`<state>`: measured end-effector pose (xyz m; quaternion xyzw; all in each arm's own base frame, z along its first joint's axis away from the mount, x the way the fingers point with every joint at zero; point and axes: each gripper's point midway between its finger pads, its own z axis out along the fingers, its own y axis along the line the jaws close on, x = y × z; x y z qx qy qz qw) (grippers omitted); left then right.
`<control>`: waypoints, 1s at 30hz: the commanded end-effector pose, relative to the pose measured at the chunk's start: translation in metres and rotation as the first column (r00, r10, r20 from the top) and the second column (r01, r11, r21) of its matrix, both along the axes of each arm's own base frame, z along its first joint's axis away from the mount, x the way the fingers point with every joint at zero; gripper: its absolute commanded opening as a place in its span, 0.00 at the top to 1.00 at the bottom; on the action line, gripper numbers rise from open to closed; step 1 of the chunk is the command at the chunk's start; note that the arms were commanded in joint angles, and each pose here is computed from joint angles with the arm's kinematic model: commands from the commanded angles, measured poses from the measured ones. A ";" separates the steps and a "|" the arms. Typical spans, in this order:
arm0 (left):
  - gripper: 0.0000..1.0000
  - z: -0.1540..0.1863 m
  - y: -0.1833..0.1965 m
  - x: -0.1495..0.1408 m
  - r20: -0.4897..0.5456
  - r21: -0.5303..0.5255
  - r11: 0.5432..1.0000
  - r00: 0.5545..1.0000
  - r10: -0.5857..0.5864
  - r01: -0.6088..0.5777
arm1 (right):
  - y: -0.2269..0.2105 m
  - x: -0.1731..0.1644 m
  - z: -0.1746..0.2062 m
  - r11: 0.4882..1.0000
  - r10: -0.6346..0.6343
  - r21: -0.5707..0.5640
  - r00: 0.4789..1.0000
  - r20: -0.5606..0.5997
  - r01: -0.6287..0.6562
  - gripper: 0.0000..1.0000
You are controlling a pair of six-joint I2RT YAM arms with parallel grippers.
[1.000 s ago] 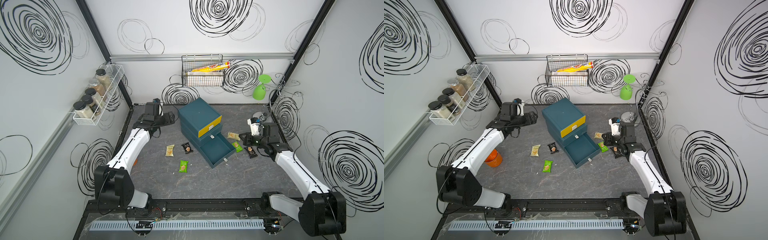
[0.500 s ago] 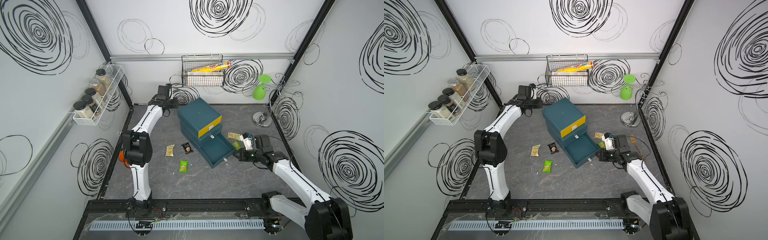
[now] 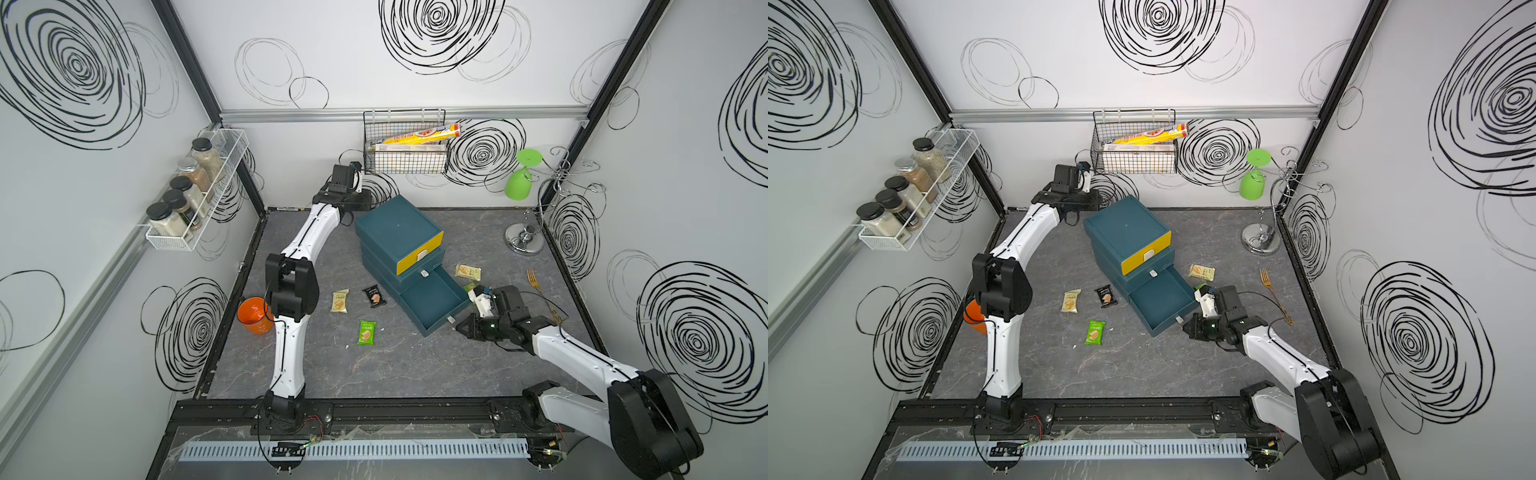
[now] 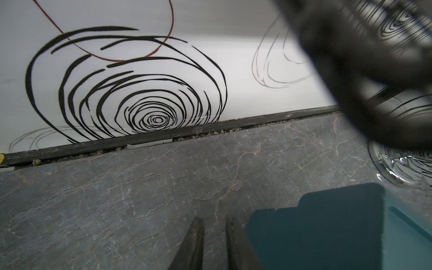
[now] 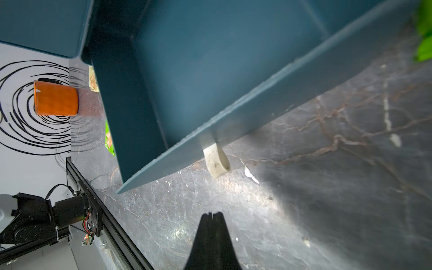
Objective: Take the cookies out of the drawer
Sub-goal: Close the drawer in the storage box.
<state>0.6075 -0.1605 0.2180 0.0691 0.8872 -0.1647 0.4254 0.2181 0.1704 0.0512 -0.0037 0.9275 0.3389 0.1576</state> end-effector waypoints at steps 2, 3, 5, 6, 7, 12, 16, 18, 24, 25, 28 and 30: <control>0.77 -0.006 -0.049 -0.011 0.002 -0.018 0.988 0.988 -0.155 0.155 | 0.013 0.032 0.015 0.998 -0.034 0.056 0.995 0.096 0.029 1.00; 0.78 -0.008 -0.050 -0.012 -0.003 -0.017 0.988 0.988 -0.156 0.156 | 0.014 0.037 0.016 0.998 -0.036 0.063 0.994 0.105 0.029 1.00; 0.78 -0.012 -0.055 -0.016 -0.017 -0.020 0.984 0.984 -0.180 0.179 | 0.019 0.045 0.016 0.996 -0.036 0.081 0.993 0.115 0.027 1.00; 0.78 -0.015 -0.058 -0.019 -0.023 -0.020 0.982 0.982 -0.189 0.189 | 0.021 0.048 0.015 0.996 -0.038 0.083 0.993 0.116 0.028 1.00; 0.78 -0.018 -0.062 -0.022 -0.028 -0.020 0.979 0.979 -0.203 0.203 | 0.023 0.053 0.015 0.995 -0.038 0.092 0.991 0.125 0.027 1.00; 0.79 -0.026 -0.080 -0.039 -0.063 -0.032 0.968 0.966 -0.251 0.249 | 0.035 0.072 0.024 0.993 -0.033 0.121 0.986 0.162 0.014 1.00; 0.79 -0.034 -0.084 -0.056 -0.086 -0.041 0.966 0.963 -0.256 0.254 | 0.036 0.077 0.030 0.994 -0.019 0.110 0.983 0.181 -0.001 1.00; 0.82 -0.032 -0.077 -0.063 -0.086 -0.038 0.975 0.971 -0.222 0.219 | 0.036 0.076 0.031 0.994 -0.019 0.110 0.982 0.186 -0.002 1.00; 0.84 -0.024 -0.078 -0.084 -0.053 -0.079 0.971 0.972 -0.229 0.224 | 0.036 0.074 0.031 0.994 -0.010 0.107 0.981 0.193 -0.011 1.00; 0.84 -0.027 -0.080 -0.084 -0.066 -0.068 0.971 0.970 -0.232 0.228 | 0.038 0.075 0.031 0.994 -0.007 0.111 0.981 0.193 -0.015 1.00; 0.84 -0.034 -0.082 -0.084 -0.092 -0.055 0.970 0.967 -0.239 0.235 | 0.042 0.080 0.035 0.991 -0.009 0.130 0.979 0.201 -0.018 1.00; 0.84 -0.036 -0.082 -0.084 -0.094 -0.052 0.972 0.967 -0.235 0.231 | 0.044 0.082 0.038 0.990 -0.012 0.143 0.977 0.212 -0.019 1.00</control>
